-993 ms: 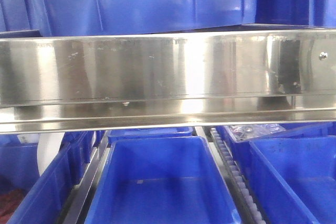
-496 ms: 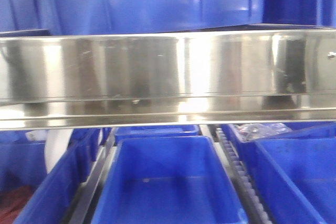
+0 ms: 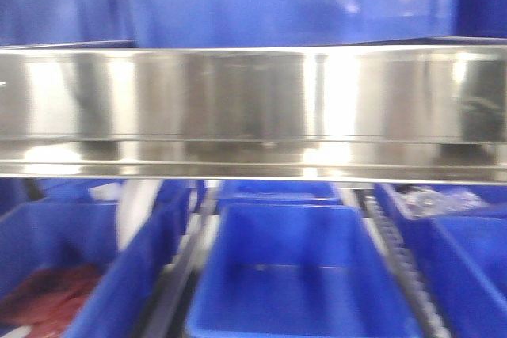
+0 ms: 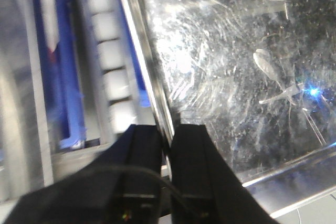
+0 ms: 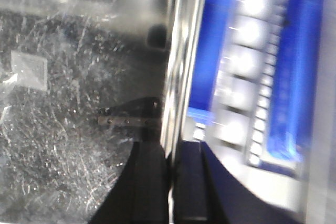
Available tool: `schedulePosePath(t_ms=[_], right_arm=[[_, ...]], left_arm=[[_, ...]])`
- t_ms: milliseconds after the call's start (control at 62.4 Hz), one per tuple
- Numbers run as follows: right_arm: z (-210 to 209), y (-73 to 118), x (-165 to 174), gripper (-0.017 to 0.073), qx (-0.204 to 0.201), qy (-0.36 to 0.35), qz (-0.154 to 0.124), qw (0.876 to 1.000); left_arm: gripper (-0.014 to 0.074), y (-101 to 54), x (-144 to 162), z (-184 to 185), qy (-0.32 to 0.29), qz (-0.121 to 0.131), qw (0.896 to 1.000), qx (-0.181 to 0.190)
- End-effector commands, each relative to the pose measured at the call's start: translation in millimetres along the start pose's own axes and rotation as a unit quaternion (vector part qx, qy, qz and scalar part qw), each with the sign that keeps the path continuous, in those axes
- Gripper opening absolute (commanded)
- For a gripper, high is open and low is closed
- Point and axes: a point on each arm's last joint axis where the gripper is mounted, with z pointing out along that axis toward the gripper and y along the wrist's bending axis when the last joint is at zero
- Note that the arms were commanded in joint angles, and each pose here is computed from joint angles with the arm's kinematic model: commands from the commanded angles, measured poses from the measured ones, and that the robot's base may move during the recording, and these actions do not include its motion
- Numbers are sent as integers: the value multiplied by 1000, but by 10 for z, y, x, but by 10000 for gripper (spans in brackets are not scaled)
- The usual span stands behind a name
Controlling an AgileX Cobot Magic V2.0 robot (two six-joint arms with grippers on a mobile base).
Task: Stack silver trays without gaps
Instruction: 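Drive the base away from the shelf holding the tray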
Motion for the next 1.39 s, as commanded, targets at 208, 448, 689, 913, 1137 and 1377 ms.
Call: schedulePosePath(t_ms=[208,448,689,913,1137,1377], right_arm=[[-254,10,73,58,-18,8,-6,1000],[-254,10,73,58,-18,8,-6,1000],[-254,10,73,58,-18,8,-6,1000],[-254,10,73,58,-18,8,-6,1000],[-254,10,73,58,-18,8,-6,1000],[-254,10,73,58,-18,8,-6,1000]], left_arm=[[-48,-105,51,-279,-10,18,999,49],[-48,-105,51,-279,-10,18,999,49],[-48,-115,54,-280,-9,17,998,54],[-48,-118,54,-280,-9,17,998,56],[-48,-118,54,-280,-9,17,998,56],[-48,-118,54,-280,-9,17,998,56]])
